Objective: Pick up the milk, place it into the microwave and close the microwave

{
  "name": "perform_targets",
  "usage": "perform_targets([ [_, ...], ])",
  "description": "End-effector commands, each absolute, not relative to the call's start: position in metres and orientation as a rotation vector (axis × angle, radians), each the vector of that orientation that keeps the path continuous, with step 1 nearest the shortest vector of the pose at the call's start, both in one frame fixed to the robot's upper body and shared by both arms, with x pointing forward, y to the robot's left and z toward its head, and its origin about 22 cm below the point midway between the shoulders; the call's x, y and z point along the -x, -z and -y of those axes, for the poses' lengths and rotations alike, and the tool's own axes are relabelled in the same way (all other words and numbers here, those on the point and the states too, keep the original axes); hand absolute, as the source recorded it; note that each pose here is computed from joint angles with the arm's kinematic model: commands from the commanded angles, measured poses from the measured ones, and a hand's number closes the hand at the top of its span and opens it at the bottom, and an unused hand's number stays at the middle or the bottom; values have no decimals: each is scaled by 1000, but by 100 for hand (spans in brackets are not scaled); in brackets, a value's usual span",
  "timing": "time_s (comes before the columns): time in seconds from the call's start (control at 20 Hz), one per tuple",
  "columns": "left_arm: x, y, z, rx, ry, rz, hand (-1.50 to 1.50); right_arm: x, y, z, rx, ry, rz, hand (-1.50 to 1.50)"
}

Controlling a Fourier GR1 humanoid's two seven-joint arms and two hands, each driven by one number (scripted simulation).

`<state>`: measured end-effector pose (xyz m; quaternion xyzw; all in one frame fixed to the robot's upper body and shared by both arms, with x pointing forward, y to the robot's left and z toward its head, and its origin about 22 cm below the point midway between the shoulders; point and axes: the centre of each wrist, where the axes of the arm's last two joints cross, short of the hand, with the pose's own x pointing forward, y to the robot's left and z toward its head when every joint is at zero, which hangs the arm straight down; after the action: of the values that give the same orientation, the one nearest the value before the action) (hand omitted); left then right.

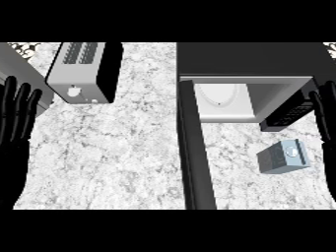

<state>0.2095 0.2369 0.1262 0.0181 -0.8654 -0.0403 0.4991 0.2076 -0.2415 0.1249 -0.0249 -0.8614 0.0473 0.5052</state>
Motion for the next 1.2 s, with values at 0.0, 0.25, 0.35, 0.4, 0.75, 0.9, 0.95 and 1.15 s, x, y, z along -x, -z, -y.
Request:
perform_targets([
  [0.0,-199,-132,-229,-50,87,2085,-150,-204,-121,239,21,-108,2087,-150],
  [0.25,-172,-135,-219,-160,90,2074,-150,-198,-144,251,-204,-169,2094,-150],
  [0.35,-177,-115,-213,12,-85,1951,-150,-183,-127,228,-529,-222,1965,-150],
  [0.4,-164,-118,-212,8,-75,1948,-150,-177,-141,226,-527,-233,1942,-150],
  [0.75,-129,-123,-210,10,-83,1963,-150,-157,-141,237,-562,-226,1927,-150],
  [0.9,-120,-103,-214,3,-85,1971,-150,-151,-139,244,-465,-183,1966,-150],
  [0.95,-132,-97,-226,-27,-78,1969,-150,-153,-153,235,-424,-162,1964,-150],
  [1.15,-111,-97,-238,10,-79,1950,-150,-153,-135,267,-318,-158,1963,-150],
])
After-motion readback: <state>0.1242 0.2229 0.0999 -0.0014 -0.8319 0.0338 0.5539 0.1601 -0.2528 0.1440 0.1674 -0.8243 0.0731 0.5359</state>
